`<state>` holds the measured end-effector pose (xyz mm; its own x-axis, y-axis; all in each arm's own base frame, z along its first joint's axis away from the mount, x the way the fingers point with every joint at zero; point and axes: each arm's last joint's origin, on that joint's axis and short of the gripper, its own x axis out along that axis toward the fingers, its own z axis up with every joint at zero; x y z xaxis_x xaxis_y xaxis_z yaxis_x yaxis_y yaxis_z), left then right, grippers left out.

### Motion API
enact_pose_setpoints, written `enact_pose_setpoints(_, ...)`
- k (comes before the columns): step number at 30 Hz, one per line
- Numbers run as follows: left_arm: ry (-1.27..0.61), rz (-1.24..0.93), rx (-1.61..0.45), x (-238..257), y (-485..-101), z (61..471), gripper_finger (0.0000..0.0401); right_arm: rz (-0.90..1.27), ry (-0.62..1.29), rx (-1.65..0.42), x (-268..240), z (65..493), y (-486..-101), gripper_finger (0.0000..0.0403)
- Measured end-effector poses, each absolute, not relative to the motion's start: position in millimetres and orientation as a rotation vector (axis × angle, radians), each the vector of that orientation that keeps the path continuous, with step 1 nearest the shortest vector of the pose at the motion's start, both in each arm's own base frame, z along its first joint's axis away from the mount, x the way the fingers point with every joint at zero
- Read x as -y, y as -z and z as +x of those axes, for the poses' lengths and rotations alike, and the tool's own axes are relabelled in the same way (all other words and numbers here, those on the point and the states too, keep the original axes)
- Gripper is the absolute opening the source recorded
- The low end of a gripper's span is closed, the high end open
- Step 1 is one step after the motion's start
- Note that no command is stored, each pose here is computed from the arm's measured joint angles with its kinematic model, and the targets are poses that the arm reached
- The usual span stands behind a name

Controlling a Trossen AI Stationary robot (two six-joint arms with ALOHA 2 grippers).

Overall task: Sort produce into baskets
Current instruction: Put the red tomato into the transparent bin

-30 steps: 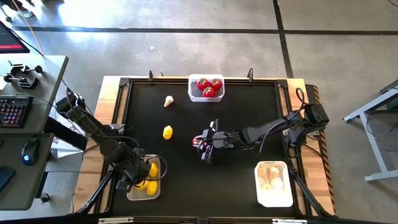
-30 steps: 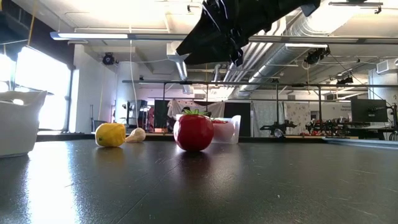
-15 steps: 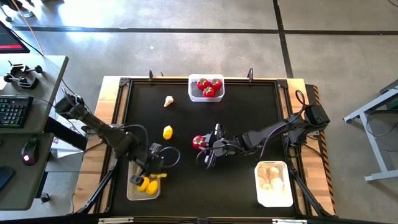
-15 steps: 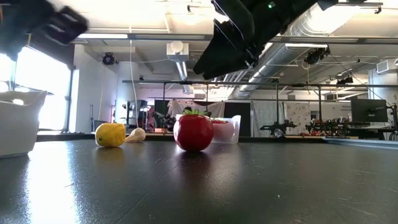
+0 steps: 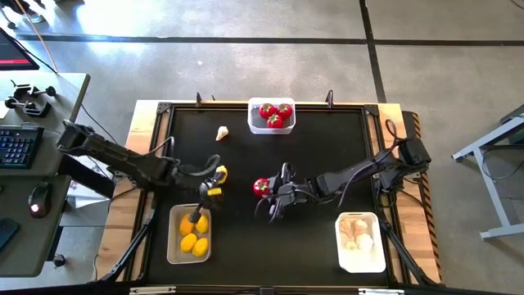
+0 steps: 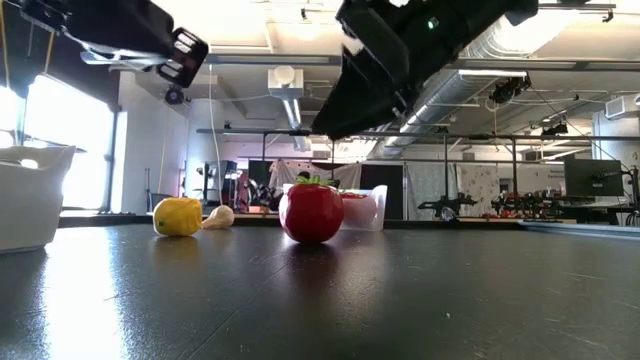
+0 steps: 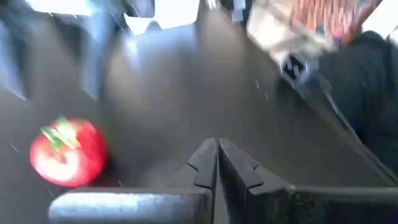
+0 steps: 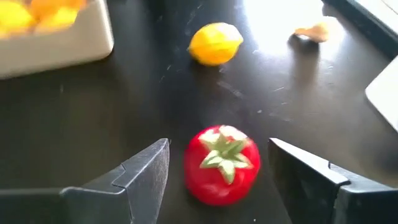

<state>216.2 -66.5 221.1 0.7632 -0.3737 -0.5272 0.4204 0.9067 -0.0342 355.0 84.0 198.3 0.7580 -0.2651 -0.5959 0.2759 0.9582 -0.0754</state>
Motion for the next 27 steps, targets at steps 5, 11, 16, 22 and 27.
enact_pose_setpoints(5, 0.409, 0.061, -0.347, 47.4, -209.9, 205.3, 0.0001, 0.011, 0.217, -0.665, -87.4, 364.2, -181.3, 0.0262)
enact_pose_setpoints(11, 0.339, 0.049, -0.155, 30.3, -197.6, 191.1, 0.0000, 0.100, 0.268, -0.651, -75.5, 369.2, -178.1, 0.0277)
enact_pose_setpoints(16, 0.297, 0.044, -0.091, 21.9, -189.1, 182.9, 0.0001, 0.193, 0.328, -0.652, -63.7, 370.5, -177.0, 0.0319)
enact_pose_setpoints(22, 0.286, 0.024, -0.088, 19.7, -181.9, 178.8, 0.0001, 0.226, 0.324, -0.669, -58.3, 372.7, -178.9, 0.0347)
enact_pose_setpoints(27, 0.285, 0.023, -0.091, 19.7, -180.8, 178.4, 0.0001, 0.185, 0.324, -0.695, -59.2, 376.9, -172.4, 0.0348)
